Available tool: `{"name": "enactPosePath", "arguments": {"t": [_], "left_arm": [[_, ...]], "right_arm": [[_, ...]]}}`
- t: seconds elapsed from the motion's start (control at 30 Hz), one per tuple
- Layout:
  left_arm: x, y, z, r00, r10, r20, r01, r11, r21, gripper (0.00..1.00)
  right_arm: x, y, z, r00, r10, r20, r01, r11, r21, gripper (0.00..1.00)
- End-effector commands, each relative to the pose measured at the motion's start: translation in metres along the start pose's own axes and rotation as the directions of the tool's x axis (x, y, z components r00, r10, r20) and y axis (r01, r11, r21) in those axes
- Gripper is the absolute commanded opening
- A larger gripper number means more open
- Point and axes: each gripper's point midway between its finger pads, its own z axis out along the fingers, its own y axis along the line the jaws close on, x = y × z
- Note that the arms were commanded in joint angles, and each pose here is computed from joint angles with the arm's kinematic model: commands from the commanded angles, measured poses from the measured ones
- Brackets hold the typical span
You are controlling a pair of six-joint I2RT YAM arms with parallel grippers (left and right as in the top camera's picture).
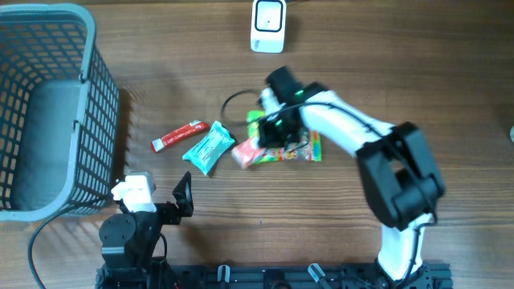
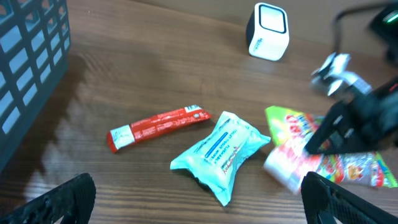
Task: Scan the item barcode
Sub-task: 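Grasp the orange Kleenex box with the right gripper and lift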
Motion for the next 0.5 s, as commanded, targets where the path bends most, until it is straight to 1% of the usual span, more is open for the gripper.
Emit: {"name": "enactPosePath", "arguments": {"t": [0.0,0.1,0.2,0.3,0.33,0.4,0.43,0.47], "left_arm": [[-0.001,0.0,-0.001,1.0,0.0,0.005,0.0,1.0,-0.004,1.0],[-0.001,0.001,-0.001,1.0,0.0,0.005,0.0,1.0,-0.005,1.0],[-0.001,0.0,-0.001,1.0,0.0,0.005,0.0,1.0,-0.004,1.0],[-0.001,0.0,-0.001,1.0,0.0,0.005,0.0,1.0,-0.004,1.0],[-0.001,0.0,-0.001,1.0,0.0,0.005,0.0,1.0,-0.004,1.0],[-0.001,0.0,-0.001,1.0,0.0,0.005,0.0,1.0,-0.004,1.0],[-0.001,0.0,-0.001,1.0,0.0,0.005,0.0,1.0,-0.004,1.0],[-0.001,0.0,-0.001,1.0,0.0,0.005,0.0,1.0,-0.004,1.0]], "right_arm": [[-0.035,-0.02,-0.064,0.949,0.251,0.192,-0.258,0.966,0.013,0.05],[-0.041,-0.029,-0.081,0.91,0.345,0.228,-0.351,0.936,-0.016,0.04],[-0.04,-0.031,-0.087,0.861,0.455,0.228,-0.458,0.888,-0.044,0.05],[-0.038,-0.033,-0.087,0.833,0.504,0.227,-0.509,0.86,-0.043,0.05],[-0.037,-0.037,-0.087,0.813,0.534,0.234,-0.542,0.84,-0.035,0.04],[-0.036,-0.05,-0.089,0.74,0.612,0.277,-0.636,0.771,-0.005,0.04],[-0.037,-0.062,-0.091,0.72,0.613,0.326,-0.657,0.753,0.033,0.04],[-0.035,-0.079,-0.094,0.686,0.614,0.391,-0.692,0.716,0.089,0.04]]}}
